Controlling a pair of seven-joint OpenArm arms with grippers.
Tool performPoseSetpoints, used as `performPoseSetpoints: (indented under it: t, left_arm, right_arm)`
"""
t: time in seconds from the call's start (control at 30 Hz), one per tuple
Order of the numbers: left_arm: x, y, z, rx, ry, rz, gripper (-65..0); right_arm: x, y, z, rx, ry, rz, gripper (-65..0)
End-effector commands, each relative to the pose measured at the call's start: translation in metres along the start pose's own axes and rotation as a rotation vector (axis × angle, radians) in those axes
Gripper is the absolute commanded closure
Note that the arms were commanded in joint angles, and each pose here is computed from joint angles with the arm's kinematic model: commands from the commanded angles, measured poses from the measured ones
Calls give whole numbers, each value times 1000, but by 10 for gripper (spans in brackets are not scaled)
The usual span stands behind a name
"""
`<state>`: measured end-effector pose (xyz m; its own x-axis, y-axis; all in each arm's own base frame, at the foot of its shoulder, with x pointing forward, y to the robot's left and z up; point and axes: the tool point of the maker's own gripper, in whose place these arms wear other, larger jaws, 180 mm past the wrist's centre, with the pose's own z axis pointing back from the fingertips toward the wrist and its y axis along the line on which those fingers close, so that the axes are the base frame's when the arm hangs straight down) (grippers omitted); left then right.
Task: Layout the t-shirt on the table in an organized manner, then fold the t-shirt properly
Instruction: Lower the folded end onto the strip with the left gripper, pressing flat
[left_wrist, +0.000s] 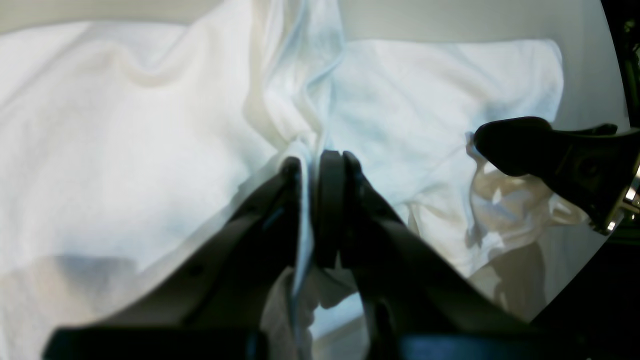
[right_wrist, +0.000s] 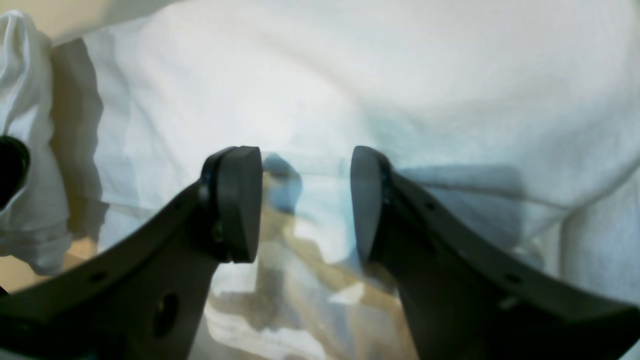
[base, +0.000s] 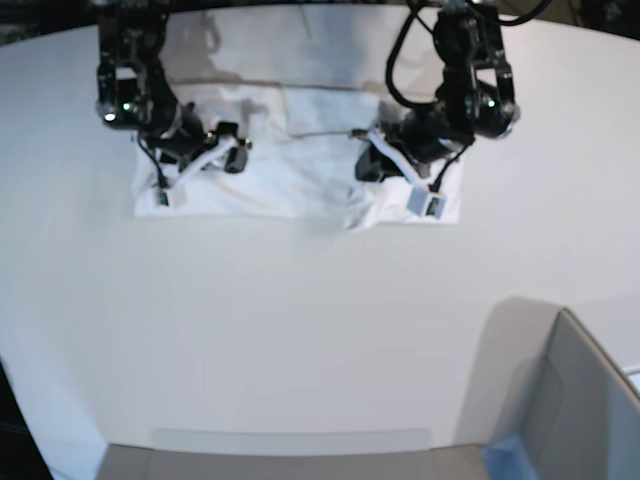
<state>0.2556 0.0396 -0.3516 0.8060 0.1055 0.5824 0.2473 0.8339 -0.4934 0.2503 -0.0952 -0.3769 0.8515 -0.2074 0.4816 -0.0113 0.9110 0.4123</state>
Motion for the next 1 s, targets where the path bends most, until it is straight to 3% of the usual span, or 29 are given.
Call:
performPoseSetpoints:
  t: [0.0,0.27,0.43,0.6,0.97]
  left_arm:
    - [12,-13,-1,-36,-45,-8,0]
    - [16,-21,-6,-58,-76,-8,0]
    - [3,-11,-15,-51,-33,26,-5]
    - [2,-12,-13,-51,-34,25,-124]
    - [23,-28,8,-57,-82,-50,-116]
  right_arm:
    - [8,4,3,15,-30,9,-291]
    - [9,4,3,15,-32,9,-291]
    - [9,4,3,15,-32,9,-291]
    - [9,4,3,15,-32,9,-291]
    - [9,3,3,14,-32,10,-291]
